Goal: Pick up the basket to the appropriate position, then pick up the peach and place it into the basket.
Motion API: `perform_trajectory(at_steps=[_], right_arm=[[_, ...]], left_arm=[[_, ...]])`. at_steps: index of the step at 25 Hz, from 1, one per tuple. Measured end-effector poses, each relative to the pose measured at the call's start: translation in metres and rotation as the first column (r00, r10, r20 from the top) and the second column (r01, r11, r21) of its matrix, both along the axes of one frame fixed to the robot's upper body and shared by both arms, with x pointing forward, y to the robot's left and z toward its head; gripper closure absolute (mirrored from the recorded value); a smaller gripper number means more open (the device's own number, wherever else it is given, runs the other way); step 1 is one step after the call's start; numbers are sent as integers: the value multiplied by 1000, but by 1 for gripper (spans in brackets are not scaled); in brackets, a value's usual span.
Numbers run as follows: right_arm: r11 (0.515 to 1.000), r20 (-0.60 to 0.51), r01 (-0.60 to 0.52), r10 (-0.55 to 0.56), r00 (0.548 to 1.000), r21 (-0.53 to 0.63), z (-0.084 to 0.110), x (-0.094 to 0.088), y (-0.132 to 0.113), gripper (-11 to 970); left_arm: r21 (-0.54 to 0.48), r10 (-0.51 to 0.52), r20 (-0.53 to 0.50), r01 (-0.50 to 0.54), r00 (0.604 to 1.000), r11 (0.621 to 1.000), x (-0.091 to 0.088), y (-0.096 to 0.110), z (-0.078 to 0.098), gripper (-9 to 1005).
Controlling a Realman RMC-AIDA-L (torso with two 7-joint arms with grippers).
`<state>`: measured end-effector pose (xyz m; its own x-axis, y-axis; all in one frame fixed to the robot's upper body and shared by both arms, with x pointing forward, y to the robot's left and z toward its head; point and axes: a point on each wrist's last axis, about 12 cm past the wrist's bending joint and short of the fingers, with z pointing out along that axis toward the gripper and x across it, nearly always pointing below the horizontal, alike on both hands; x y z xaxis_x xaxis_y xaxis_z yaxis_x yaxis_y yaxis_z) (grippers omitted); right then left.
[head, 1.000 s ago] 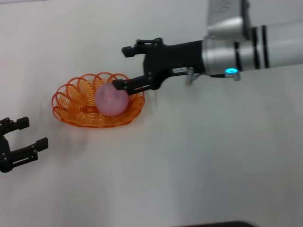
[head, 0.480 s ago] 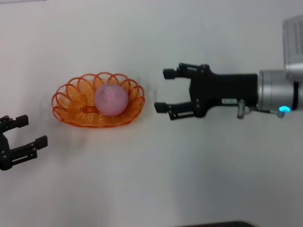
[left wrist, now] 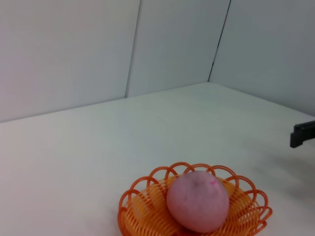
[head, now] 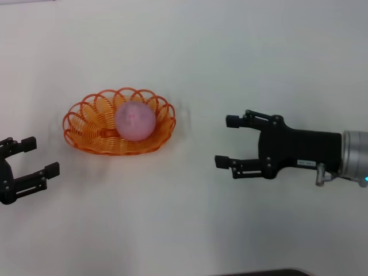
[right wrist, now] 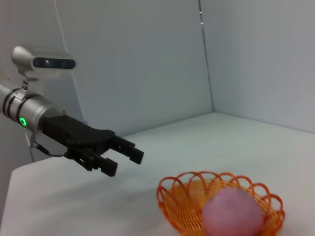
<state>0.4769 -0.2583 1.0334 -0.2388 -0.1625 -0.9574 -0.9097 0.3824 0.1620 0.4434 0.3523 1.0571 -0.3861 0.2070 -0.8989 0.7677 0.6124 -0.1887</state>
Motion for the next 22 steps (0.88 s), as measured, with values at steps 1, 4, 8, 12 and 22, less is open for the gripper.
perform_trajectory(at_steps=[1, 4, 8, 12, 22], right_arm=[[1000, -6, 7, -7, 1000, -4, -2, -3, -3, 13], [1000, -12, 21, -21, 1000, -16, -6, -7, -8, 13], [999, -3, 32, -32, 999, -44, -8, -9, -15, 13], [997, -5, 41, -41, 999, -72, -10, -9, -21, 13], [995, 7, 57, -56, 998, -76, -9, -8, -25, 13]], left_arm=[[0, 0, 0, 0, 1000, 1000, 0, 0, 0, 205], [2, -3, -3, 3, 1000, 1000, 0, 0, 0, 205], [4, -3, -5, 3, 1000, 1000, -1, 1, -1, 204], [8, -9, -11, 9, 1000, 1000, -3, 0, -2, 204], [12, -12, -34, 13, 999, 1000, -7, 0, -6, 204]])
